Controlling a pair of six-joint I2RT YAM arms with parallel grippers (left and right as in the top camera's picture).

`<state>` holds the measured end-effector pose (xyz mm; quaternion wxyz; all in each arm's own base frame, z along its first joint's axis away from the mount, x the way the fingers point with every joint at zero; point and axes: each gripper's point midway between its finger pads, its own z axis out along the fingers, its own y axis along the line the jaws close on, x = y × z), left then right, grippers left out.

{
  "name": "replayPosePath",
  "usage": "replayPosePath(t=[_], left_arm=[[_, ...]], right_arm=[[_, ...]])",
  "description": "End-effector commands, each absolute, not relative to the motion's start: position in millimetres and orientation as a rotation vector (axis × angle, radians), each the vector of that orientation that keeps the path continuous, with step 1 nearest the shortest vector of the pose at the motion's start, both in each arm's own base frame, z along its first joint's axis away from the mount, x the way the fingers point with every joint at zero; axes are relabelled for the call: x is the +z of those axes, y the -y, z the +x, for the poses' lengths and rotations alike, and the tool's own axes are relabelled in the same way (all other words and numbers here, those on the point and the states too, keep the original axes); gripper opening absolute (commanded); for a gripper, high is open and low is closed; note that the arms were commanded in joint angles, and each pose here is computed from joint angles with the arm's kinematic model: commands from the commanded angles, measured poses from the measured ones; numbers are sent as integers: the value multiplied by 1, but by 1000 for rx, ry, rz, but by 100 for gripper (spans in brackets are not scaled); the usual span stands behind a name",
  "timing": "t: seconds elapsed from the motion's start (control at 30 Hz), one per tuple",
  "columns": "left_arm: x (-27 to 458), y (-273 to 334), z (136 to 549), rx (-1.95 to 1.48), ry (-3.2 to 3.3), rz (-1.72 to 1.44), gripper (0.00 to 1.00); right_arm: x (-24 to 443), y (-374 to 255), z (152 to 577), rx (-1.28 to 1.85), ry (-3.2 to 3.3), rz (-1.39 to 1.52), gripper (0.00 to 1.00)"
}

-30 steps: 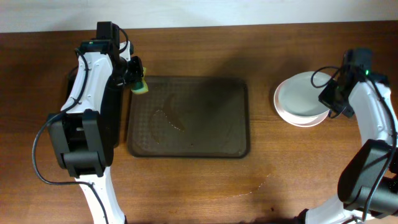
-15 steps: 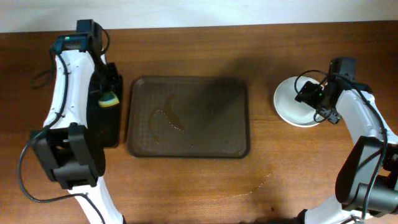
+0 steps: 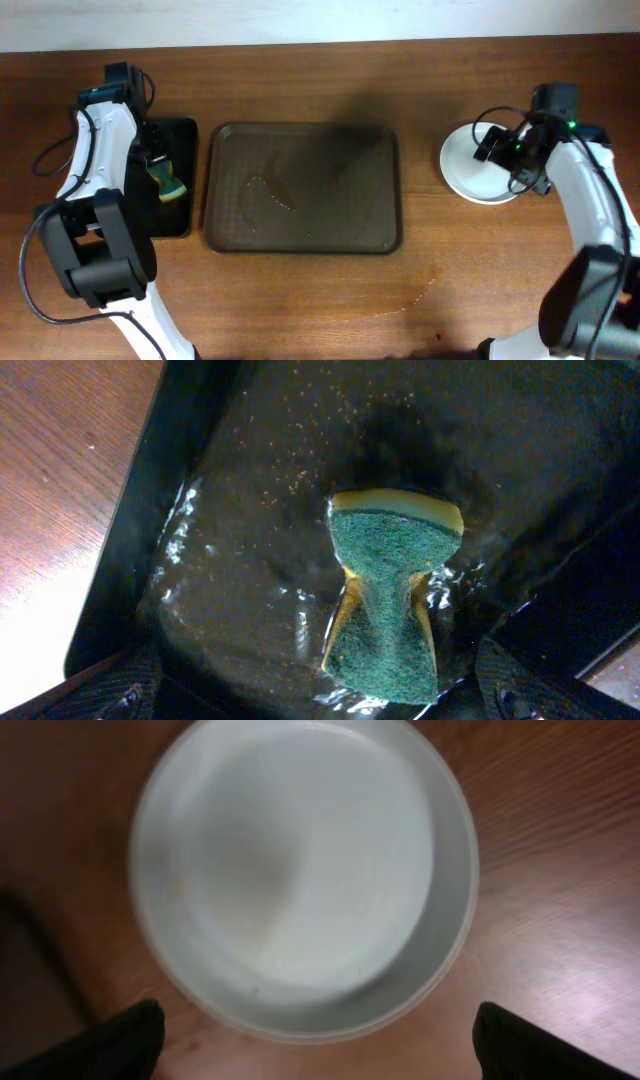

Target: Clean dirty plates on tray and stack at the side

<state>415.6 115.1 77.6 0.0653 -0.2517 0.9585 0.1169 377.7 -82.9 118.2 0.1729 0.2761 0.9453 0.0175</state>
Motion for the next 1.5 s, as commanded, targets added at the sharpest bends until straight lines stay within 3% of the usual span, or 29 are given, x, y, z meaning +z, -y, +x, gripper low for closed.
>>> replayPosePath(t=[0.0, 0.13, 0.2, 0.37, 0.57, 0.87, 1.1, 1.47], left_arm=[[122, -106, 432, 314, -2793, -709, 99], [216, -56, 450, 178, -2582, -547, 99], [234, -36, 450, 150, -2544, -486, 99], [236, -5, 451, 115, -2548, -408, 99], [236, -4, 451, 114, -2548, -408, 99], [236, -4, 451, 114, -2549, -408, 99], [236, -4, 451, 114, -2549, -408, 99], [236, -4, 451, 114, -2548, -408, 99]], right_arm=[[192, 80, 381, 46, -2568, 640, 98], [257, 75, 358, 38, -2469, 593, 98], [279, 73, 346, 38, -2420, 581, 98], [340, 63, 289, 28, -2254, 547, 98], [371, 31, 266, 200, -2161, 447, 98], [330, 45, 272, 108, -2267, 508, 98], [303, 10, 272, 92, -1957, 144, 98], [231, -12, 246, 145, -1597, 33, 99]])
